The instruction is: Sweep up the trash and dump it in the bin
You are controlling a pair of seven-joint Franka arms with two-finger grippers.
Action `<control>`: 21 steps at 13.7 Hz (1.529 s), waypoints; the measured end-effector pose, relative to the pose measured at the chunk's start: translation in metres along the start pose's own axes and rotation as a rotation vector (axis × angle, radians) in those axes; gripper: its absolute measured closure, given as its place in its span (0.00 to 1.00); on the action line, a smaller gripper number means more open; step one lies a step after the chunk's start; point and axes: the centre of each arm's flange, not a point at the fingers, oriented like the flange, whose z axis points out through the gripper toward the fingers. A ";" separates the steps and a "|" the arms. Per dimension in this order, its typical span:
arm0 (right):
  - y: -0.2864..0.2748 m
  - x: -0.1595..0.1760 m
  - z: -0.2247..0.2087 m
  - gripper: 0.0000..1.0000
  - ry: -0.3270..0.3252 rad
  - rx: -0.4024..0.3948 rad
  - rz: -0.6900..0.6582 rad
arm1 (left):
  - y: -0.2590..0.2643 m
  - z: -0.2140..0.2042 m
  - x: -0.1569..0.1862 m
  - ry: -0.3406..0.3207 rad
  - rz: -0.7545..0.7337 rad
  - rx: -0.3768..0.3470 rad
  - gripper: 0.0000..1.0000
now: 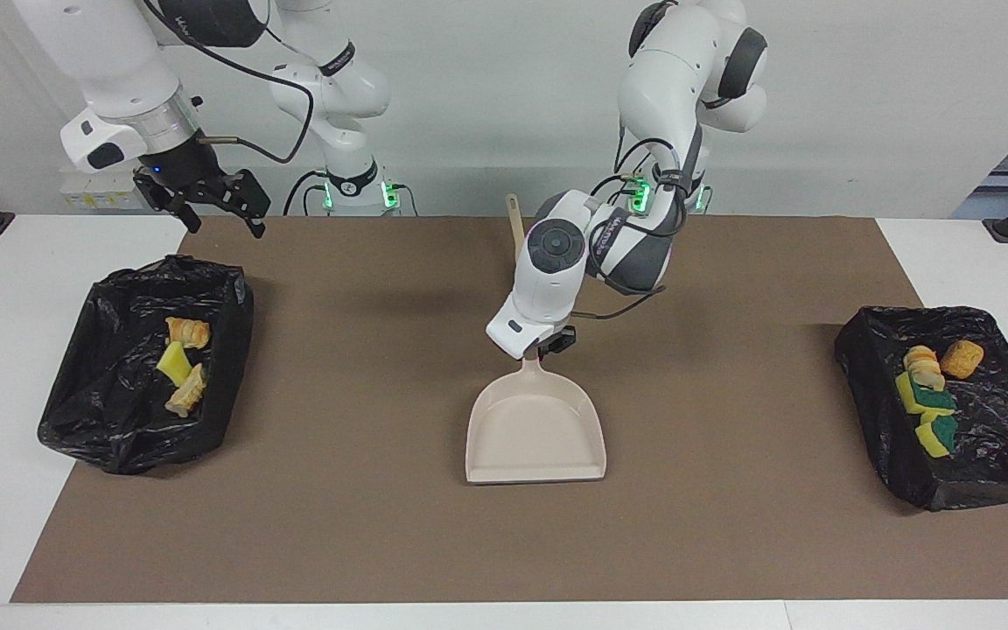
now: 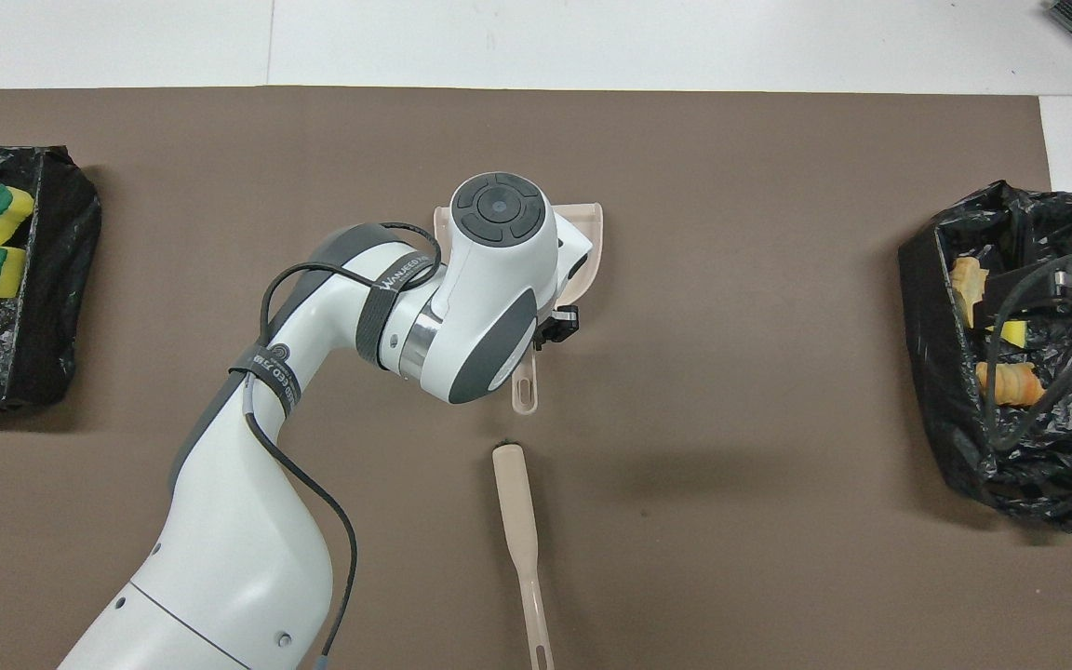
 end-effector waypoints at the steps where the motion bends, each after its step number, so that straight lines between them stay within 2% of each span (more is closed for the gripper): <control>1: 0.000 0.000 0.000 0.00 0.000 0.000 0.000 | -0.001 -0.001 0.001 0.005 0.016 -0.002 0.40; 2: 0.000 0.000 0.000 0.00 0.000 0.000 0.000 | -0.003 -0.005 0.003 0.015 0.037 -0.005 0.30; 3: 0.000 0.000 0.000 0.00 0.000 0.000 0.000 | -0.010 -0.015 0.007 0.032 0.051 -0.010 0.14; 4: 0.000 0.000 0.000 0.00 0.000 0.000 0.000 | -0.025 -0.031 0.013 0.050 0.055 -0.019 0.04; 5: 0.000 0.000 0.000 0.00 0.000 0.000 0.000 | -0.048 -0.050 0.020 0.069 0.061 -0.029 0.00; 9: 0.000 0.000 0.000 0.00 0.000 0.001 0.000 | -0.175 -0.108 0.033 0.111 0.060 -0.033 0.00; 12: 0.000 0.000 0.000 0.00 0.000 0.001 0.000 | -0.259 -0.145 0.026 0.139 0.099 -0.035 0.00; 17: 0.000 0.000 0.000 0.00 0.000 0.001 0.000 | -0.352 -0.227 -0.016 0.178 0.181 -0.025 0.00; 21: 0.000 0.000 0.000 0.00 0.000 0.001 0.000 | -0.388 -0.278 -0.055 0.151 0.238 -0.022 0.00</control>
